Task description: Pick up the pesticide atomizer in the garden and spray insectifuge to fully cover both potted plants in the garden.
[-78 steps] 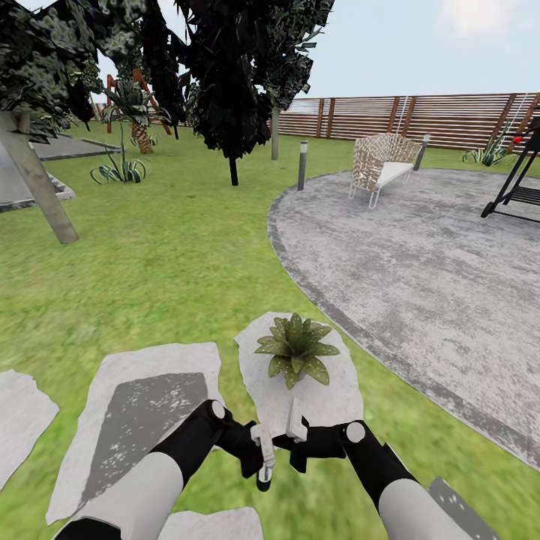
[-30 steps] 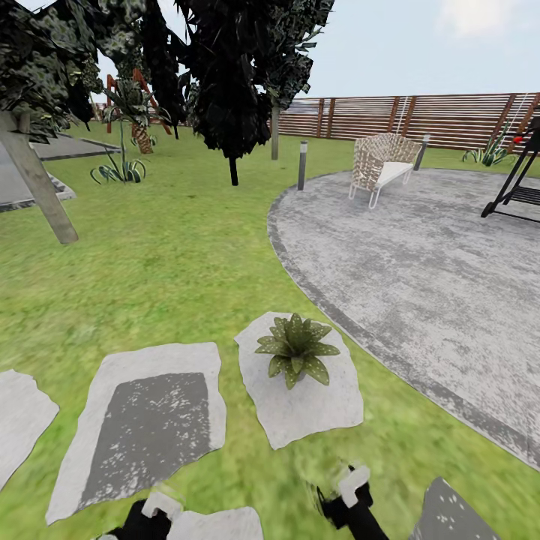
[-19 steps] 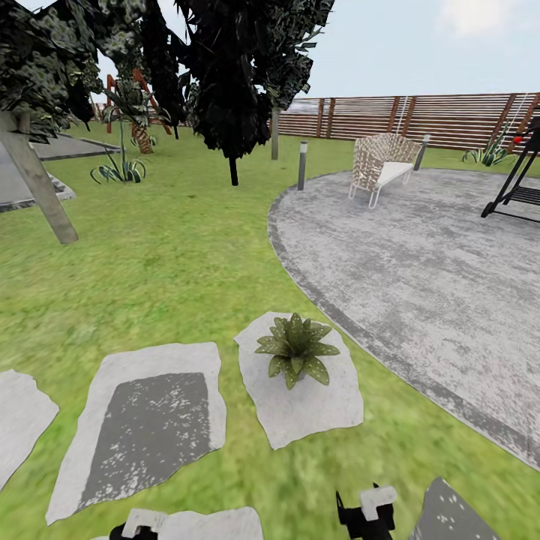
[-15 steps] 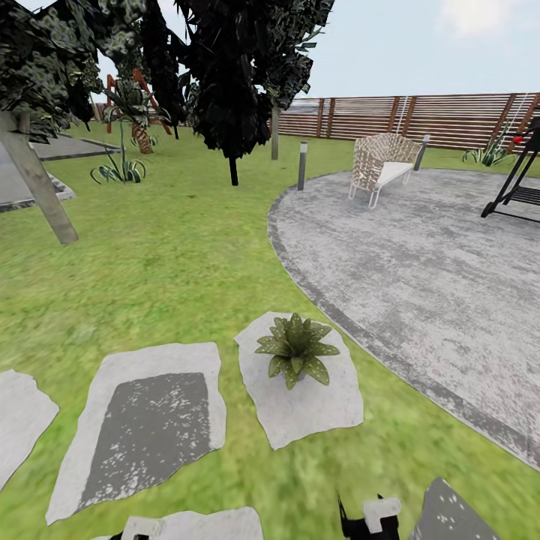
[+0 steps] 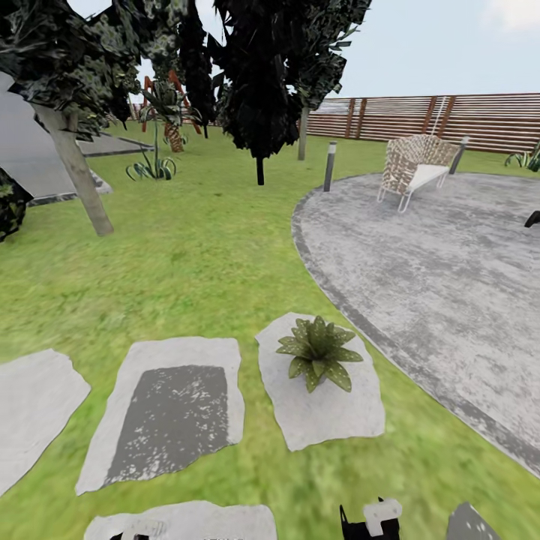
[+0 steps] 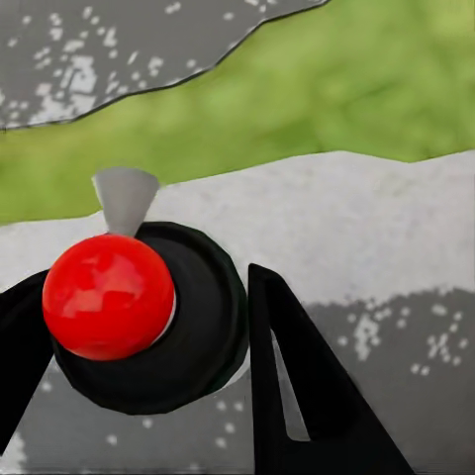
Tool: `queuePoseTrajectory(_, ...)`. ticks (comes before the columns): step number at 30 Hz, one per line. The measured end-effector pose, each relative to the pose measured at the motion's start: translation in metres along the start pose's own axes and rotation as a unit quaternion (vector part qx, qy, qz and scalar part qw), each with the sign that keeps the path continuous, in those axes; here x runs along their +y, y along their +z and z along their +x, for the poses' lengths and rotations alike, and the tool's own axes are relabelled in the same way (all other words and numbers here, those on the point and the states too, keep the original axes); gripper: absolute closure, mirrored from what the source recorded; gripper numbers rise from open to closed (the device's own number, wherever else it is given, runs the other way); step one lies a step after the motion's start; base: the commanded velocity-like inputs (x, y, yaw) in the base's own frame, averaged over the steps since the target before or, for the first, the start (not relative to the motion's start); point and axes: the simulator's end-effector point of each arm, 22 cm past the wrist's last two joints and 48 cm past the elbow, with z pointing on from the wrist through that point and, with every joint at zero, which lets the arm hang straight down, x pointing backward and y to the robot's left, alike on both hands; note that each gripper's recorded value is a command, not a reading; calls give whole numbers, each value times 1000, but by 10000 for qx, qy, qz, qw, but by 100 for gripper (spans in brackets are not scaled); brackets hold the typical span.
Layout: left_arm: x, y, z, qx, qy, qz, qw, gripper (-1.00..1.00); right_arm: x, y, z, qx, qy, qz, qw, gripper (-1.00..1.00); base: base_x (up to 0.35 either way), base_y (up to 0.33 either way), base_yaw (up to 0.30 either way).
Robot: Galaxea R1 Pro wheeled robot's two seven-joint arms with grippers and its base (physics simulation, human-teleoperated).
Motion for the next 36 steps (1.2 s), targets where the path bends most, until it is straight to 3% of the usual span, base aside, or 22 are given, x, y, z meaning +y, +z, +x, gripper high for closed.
queuePoseTrajectory(26,2,10,3,-83,-5,-30,10000,100,3,5,12,-40,-15,-10,10000,-100,0,0,253)
queuePoseTrajectory(36,-5,14,-23,-296,-21,9,9996,100,2,5,5,-106,-16,3,9999,-100,0,0,138)
